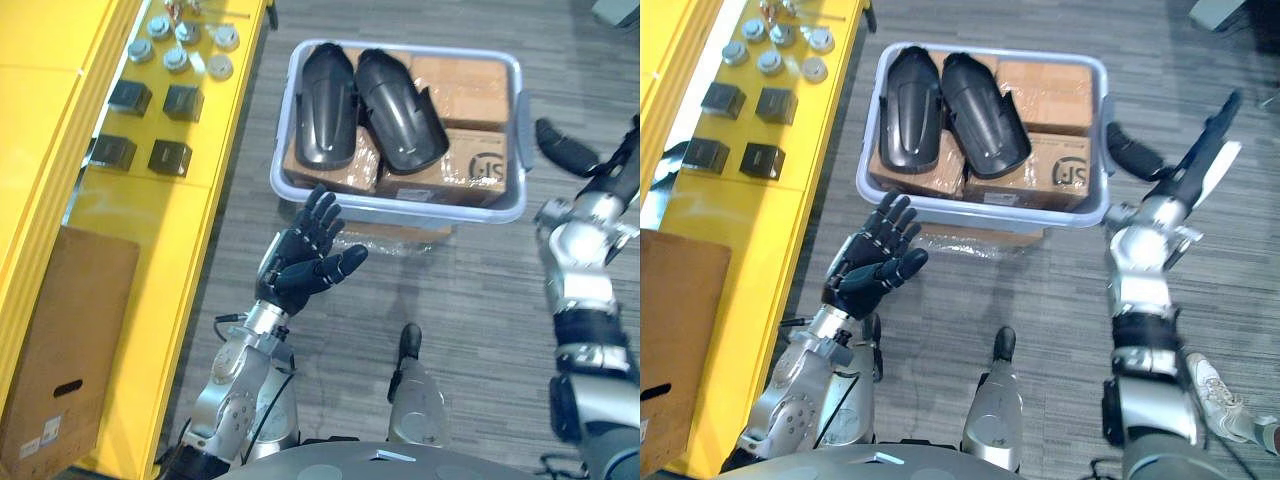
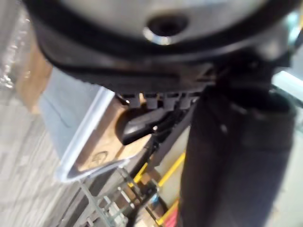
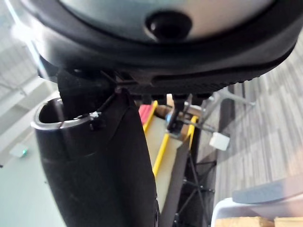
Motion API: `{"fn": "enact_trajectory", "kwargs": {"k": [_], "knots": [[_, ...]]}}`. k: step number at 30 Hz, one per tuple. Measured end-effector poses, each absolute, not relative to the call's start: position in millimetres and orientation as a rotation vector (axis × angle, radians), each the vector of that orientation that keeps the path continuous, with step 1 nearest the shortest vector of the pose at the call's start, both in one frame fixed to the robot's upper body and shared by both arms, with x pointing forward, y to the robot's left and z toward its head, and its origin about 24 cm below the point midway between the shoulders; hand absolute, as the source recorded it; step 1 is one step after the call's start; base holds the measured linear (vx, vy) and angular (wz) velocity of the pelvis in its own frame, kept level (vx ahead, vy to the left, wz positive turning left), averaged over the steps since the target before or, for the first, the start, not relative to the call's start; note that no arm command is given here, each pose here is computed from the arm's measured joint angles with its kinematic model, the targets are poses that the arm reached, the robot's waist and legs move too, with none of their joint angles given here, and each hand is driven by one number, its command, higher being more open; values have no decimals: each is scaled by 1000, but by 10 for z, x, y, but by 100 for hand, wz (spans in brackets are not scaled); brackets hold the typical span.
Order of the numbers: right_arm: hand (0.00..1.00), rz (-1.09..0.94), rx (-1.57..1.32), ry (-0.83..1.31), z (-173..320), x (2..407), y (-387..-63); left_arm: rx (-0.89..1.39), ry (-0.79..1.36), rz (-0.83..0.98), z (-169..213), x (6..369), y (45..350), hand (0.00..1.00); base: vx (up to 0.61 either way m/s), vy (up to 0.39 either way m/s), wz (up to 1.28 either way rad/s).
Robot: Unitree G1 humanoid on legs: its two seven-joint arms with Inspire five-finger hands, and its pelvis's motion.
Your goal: Walk over and take three plastic housings, then place them on the shelf
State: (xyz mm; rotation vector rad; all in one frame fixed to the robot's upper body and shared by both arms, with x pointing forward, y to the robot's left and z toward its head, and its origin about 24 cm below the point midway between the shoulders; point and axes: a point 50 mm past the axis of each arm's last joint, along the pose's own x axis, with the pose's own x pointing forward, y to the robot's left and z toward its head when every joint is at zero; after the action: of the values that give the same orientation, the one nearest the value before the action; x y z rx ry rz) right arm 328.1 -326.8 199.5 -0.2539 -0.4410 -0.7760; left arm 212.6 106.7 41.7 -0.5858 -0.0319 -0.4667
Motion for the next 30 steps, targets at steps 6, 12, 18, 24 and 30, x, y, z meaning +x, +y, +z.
{"fn": "enact_trajectory", "kwargs": {"k": [6, 12, 18, 24, 30], "knots": [[100, -733, -432, -424, 2485, 3446, -3400, -581, 68, -419, 174, 2102, 1132, 100, -2, 6, 9], [100, -711, -476, -325, 2520, 3563, -3424, -604, 100, -386, 91, 2096, 1169, 100, 8, -7, 19], [100, -702, -569, -231, 2632, 3590, -3507, -634, 150, -346, -44, 2072, 1203, 100, -4, -5, 7], [100, -687, -603, -44, 2522, 3588, -3641, -649, 141, -349, -68, 2057, 1145, 100, -7, -8, 9], [0, -649, -596, 71, 2503, 3495, -3836, -657, 143, -338, -84, 2103, 1146, 100, -26, 3, 9]]}}
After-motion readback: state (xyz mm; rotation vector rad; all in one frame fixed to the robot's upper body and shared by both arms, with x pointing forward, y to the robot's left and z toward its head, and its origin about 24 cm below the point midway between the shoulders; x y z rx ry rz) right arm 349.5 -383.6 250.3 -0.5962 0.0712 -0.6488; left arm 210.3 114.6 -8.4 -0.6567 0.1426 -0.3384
